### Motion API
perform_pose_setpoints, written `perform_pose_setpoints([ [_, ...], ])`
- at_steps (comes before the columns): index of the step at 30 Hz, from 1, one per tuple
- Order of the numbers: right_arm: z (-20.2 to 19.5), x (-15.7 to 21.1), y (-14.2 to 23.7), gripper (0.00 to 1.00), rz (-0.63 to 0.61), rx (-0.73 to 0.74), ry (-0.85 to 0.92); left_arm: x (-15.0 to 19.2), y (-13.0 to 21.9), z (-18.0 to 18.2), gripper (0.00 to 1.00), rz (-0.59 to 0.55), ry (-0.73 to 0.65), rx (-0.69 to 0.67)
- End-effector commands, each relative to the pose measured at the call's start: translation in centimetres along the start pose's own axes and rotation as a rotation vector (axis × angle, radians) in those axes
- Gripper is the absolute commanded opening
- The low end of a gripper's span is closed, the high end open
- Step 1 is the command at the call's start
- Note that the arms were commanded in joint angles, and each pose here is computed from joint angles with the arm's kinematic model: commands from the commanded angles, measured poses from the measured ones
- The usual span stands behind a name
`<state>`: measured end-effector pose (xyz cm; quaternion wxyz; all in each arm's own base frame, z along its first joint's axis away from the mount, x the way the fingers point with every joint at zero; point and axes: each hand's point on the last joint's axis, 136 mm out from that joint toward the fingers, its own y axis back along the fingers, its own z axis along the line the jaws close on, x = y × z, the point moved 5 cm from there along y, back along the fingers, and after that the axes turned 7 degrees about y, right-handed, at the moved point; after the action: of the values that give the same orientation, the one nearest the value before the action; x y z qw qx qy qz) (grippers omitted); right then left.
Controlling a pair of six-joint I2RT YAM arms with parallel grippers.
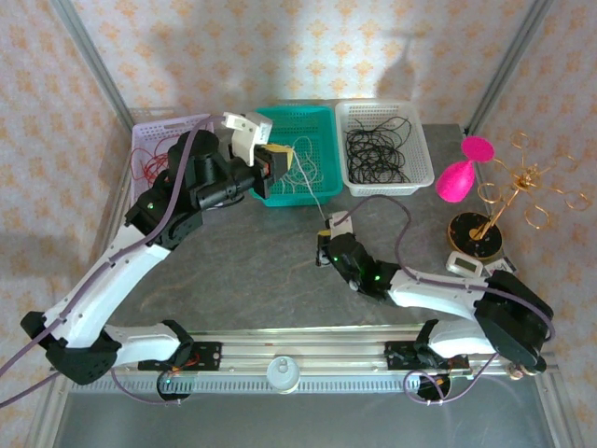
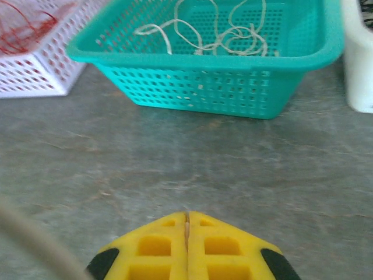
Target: Untangle the cables
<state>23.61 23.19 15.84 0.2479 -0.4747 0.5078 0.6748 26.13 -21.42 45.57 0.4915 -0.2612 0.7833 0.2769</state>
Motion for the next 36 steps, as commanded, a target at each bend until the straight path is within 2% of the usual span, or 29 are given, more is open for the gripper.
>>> perform_pose_setpoints([
  [1, -1.6, 0.2, 0.5, 0.00, 0.052, 0.135, 0.143, -2.9, 1.3, -0.6, 0.00, -0.092, -0.048, -0.010],
  [8, -2.5, 0.8, 0.5, 0.00, 0.093, 0.203, 0.236, -4.8, 1.7, -0.2, 0.00, -0.131, -0.078, -0.055],
  [15, -3.2, 1.0, 0.7, 0.00, 0.098, 0.254, 0.235, -6.4, 1.4, 0.3, 0.00, -0.178, -0.085, -0.070],
  [21, -3.7, 1.1, 0.9, 0.14, 0.108, 0.293, 0.221, -8.2, 0.0, 1.6, 0.00, -0.217, -0.087, -0.095],
  [27, -4.3, 0.4, 2.3, 0.38, 0.062, 0.291, 0.184, -9.9, -2.4, 4.0, 0.00, -0.258, -0.058, -0.118],
  [32, -5.6, -1.0, 4.0, 0.43, -0.017, 0.310, 0.135, -10.2, -5.4, 5.5, 0.00, -0.251, -0.070, -0.100],
  [36, -6.9, -2.5, 5.2, 0.44, -0.070, 0.313, 0.076, -10.1, -7.7, 8.0, 0.00, -0.255, -0.078, -0.141],
])
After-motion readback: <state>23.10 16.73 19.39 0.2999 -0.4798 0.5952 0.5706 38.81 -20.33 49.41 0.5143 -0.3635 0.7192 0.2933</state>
